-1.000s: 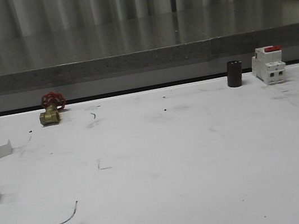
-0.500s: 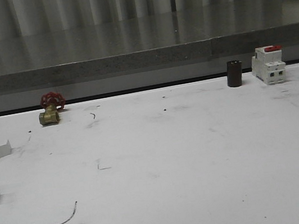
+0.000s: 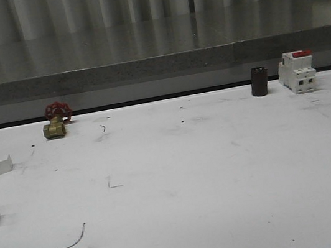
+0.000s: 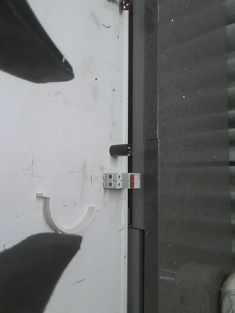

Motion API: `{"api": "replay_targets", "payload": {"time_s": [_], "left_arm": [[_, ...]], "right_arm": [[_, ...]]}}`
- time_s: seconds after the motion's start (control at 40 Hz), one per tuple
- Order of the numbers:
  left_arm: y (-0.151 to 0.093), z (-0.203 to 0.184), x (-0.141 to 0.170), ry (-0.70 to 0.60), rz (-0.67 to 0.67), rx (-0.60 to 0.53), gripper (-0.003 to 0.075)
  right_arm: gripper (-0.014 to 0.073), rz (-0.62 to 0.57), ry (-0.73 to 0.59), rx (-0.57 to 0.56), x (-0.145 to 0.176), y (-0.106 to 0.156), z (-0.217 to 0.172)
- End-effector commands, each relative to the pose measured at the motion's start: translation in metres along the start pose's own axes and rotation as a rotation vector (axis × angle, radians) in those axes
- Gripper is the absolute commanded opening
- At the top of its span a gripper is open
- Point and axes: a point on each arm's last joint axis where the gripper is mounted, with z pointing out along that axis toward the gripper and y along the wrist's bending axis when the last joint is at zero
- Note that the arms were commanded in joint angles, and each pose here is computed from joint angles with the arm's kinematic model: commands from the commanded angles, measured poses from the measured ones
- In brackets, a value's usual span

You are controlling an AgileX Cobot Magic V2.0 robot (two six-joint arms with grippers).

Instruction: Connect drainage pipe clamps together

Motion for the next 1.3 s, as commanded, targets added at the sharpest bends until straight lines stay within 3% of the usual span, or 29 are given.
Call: {"api": "replay_targets", "payload": {"time_s": [0.0,0.38,0.55,0.82,1.1,1.27], "left_arm": [[0.002,0.019,-0.026,0.014,-0.024,0.002,0.0672],[0.003,0.128,-0.038,0.332,-0.062,0.054,0.0671],[0.006,0.161,-0.039,0.413,-0.062,0.067,0.0671],[0.027,0.183,-0.030,0.489,-0.168,0.087,0.0669],[0.029,0.211,-0.007,0.588,-0.187,0.086,0.0513],[0.029,0.219,0.000,0.617,-0.178,0.084,0.0501]], "right_arm": [[0.0640,-0.009,-0.096,0.002,-0.016,0.000,-0.002],[0.0640,-0.009,-0.096,0.002,-0.016,0.000,-0.002],[0.0640,-0.009,-0.096,0.002,-0.016,0.000,-0.002],[0.0640,-0.009,-0.096,0.002,-0.016,0.000,-0.002],[0.0640,-0.009,-0.096,0.002,-0.016,0.000,-0.002],[0.0640,-0.009,-0.096,0.002,-0.016,0.000,-0.002]]}}
